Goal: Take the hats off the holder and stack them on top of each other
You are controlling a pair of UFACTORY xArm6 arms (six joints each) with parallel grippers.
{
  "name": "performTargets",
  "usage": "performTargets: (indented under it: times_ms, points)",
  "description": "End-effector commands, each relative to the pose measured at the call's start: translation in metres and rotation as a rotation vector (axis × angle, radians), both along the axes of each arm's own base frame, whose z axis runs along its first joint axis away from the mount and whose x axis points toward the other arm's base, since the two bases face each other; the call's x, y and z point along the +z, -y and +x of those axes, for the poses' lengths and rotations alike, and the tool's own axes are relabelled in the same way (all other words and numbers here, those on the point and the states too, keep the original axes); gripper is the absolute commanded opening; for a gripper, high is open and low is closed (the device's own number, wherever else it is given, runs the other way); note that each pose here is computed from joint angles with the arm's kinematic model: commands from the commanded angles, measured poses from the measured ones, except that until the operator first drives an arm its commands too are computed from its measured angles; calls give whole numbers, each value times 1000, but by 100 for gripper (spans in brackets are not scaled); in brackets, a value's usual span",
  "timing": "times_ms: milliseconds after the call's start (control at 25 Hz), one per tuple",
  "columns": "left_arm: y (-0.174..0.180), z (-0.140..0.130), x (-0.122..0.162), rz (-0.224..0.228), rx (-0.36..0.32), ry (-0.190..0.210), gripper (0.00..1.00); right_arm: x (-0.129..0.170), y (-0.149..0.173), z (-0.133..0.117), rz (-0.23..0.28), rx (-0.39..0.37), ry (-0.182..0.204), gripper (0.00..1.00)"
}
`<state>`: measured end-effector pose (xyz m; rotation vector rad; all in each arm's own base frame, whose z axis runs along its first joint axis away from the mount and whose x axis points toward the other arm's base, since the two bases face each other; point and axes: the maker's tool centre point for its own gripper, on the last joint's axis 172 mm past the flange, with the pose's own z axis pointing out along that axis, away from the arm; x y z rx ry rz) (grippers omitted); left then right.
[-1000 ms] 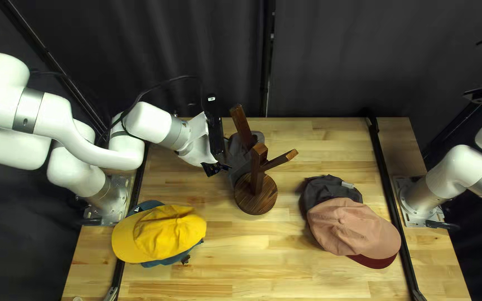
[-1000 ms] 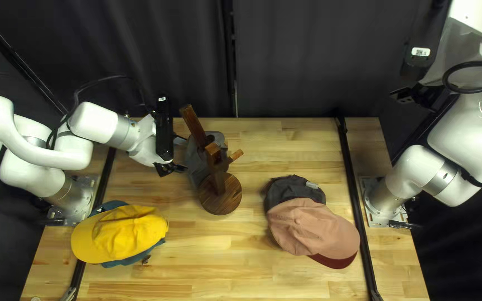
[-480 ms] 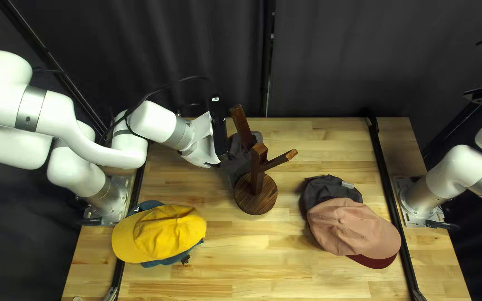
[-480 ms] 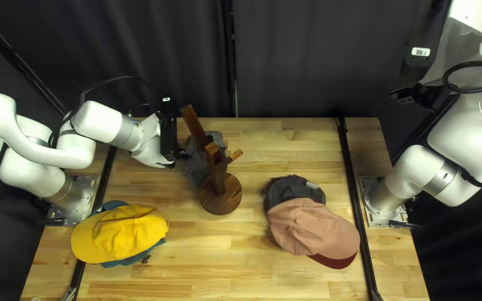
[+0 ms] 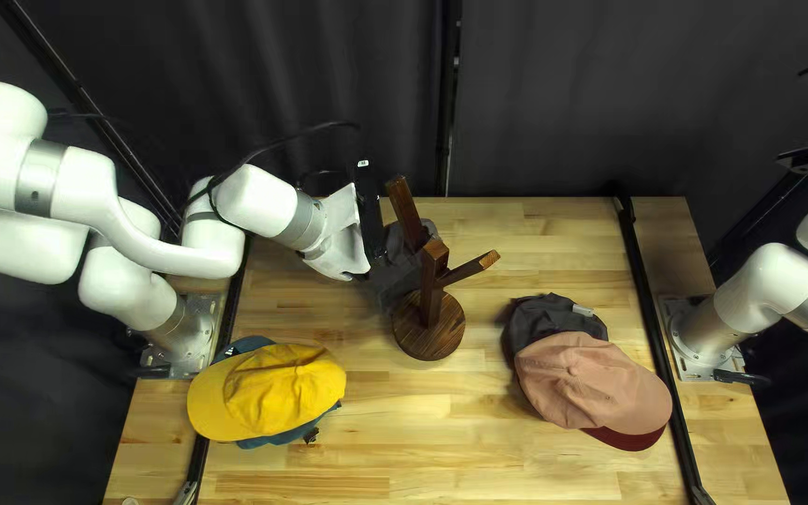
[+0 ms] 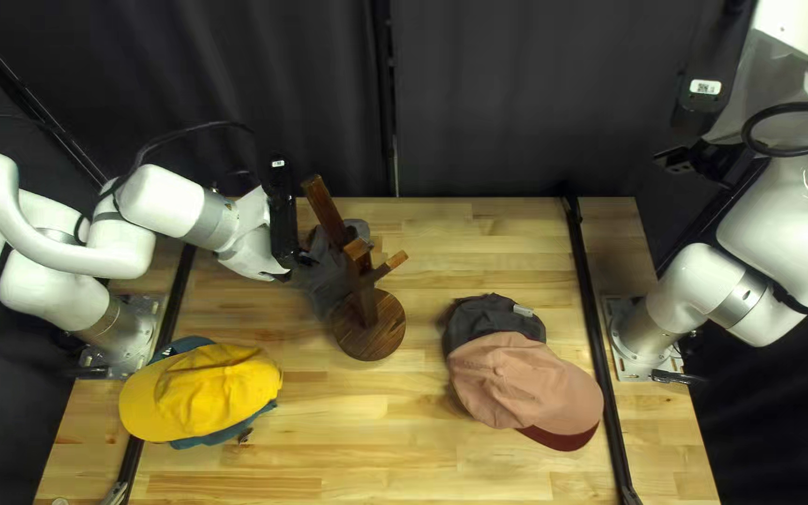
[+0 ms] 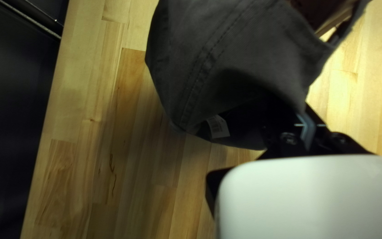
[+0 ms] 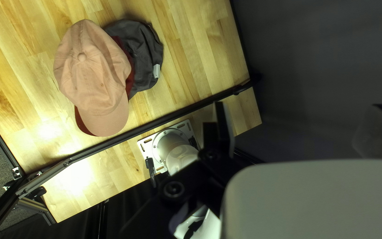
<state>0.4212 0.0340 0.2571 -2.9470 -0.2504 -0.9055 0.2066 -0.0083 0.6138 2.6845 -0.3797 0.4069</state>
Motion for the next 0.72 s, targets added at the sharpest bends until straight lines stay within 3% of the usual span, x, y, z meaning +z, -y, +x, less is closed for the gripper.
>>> performTargets:
  times_ms: [40, 720]
  points:
    - [-1, -8, 31, 30, -12, -6, 0, 0, 0, 0, 0, 0, 0, 100]
    - [-31, -33, 104, 114, -45, -3, 0, 0, 0, 0, 0, 0, 0, 100]
